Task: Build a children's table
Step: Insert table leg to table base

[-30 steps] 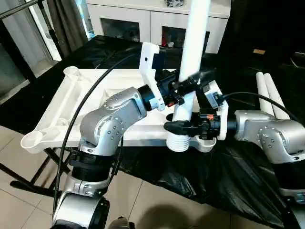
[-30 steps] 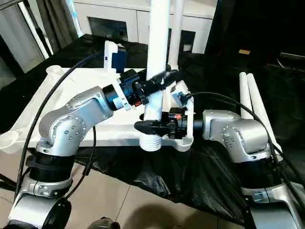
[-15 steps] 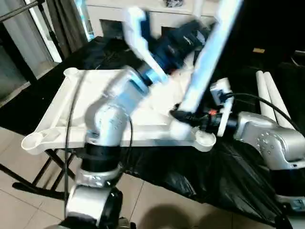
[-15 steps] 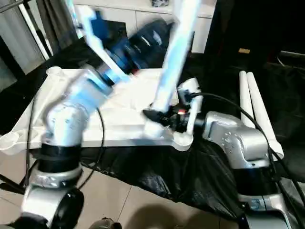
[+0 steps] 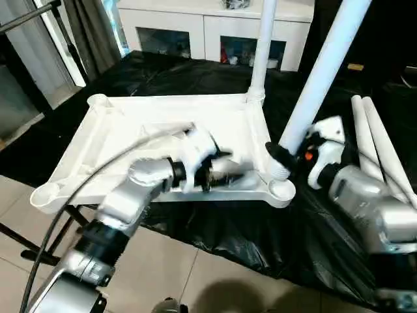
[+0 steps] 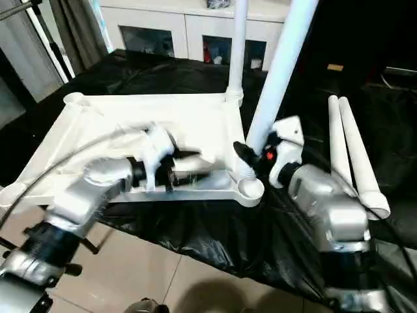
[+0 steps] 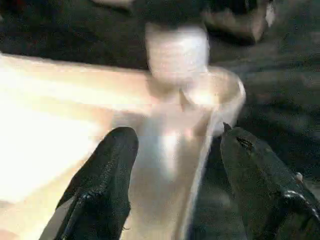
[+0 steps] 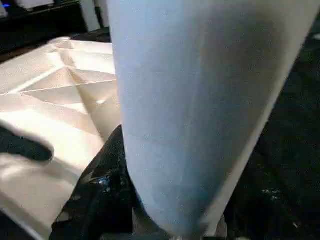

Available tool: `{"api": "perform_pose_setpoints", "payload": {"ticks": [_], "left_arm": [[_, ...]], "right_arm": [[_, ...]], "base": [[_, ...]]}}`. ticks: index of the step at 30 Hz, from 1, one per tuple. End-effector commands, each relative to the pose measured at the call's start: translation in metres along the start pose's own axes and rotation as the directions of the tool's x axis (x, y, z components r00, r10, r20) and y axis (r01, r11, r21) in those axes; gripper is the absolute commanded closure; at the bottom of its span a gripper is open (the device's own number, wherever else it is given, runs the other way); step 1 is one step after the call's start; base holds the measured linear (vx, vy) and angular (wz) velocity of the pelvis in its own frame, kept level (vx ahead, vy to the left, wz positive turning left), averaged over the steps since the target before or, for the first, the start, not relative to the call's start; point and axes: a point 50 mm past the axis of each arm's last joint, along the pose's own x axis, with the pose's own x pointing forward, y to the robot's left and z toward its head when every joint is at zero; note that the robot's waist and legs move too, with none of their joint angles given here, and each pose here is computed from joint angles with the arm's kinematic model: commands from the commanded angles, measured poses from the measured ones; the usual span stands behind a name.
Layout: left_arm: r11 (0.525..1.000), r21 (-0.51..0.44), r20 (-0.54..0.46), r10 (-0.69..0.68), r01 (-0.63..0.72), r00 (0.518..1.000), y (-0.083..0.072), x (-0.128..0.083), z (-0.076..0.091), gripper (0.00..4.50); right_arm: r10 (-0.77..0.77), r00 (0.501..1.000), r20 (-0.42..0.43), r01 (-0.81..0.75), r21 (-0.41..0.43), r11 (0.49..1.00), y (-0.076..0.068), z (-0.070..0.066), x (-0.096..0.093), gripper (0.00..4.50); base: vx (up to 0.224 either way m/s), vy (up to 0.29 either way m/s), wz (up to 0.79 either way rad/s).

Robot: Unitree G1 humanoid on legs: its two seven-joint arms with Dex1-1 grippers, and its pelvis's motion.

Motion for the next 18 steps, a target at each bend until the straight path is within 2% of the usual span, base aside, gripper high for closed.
{"api": "perform_pose_setpoints", "payload": {"ticks": [1,2,6,8,11,18], "left_arm": [[0.999,0.035,-0.054,-0.016,0.018,0.998,0.006,-0.001,-0.006,1.47],[0.999,0.028,-0.07,-0.023,0.025,0.997,0.008,0.0,-0.01,1.75],[0.999,0.02,-0.093,-0.043,0.045,0.995,0.011,0.003,-0.016,1.86],[0.999,0.027,-0.107,-0.038,0.041,0.994,0.014,0.004,-0.018,2.1],[0.999,0.028,-0.122,-0.038,0.042,0.992,0.019,0.007,-0.022,2.24],[0.994,0.012,-0.127,-0.109,0.112,0.986,0.018,0.01,-0.025,2.86]], "right_arm": [[-0.026,0.999,0.041,0.027,-0.019,0.999,0.0,0.008,-0.001,2.59],[-0.036,0.998,0.042,0.037,-0.006,0.999,0.0,0.007,-0.001,2.59],[-0.018,0.999,0.038,0.018,0.006,1.0,0.003,0.006,-0.004,2.59],[-0.004,0.999,0.042,0.004,0.007,1.0,0.006,0.005,-0.005,2.59],[0.022,0.999,0.044,-0.022,-0.001,1.0,0.01,0.004,-0.006,2.59],[0.041,0.998,0.037,-0.041,-0.009,0.999,0.012,0.003,-0.008,2.59]], "base": [[0.0,0.0,0.0],[0.0,0.0,0.0],[0.0,0.0,0.0],[0.0,0.0,0.0],[0.0,0.0,0.0],[0.0,0.0,0.0]]}}
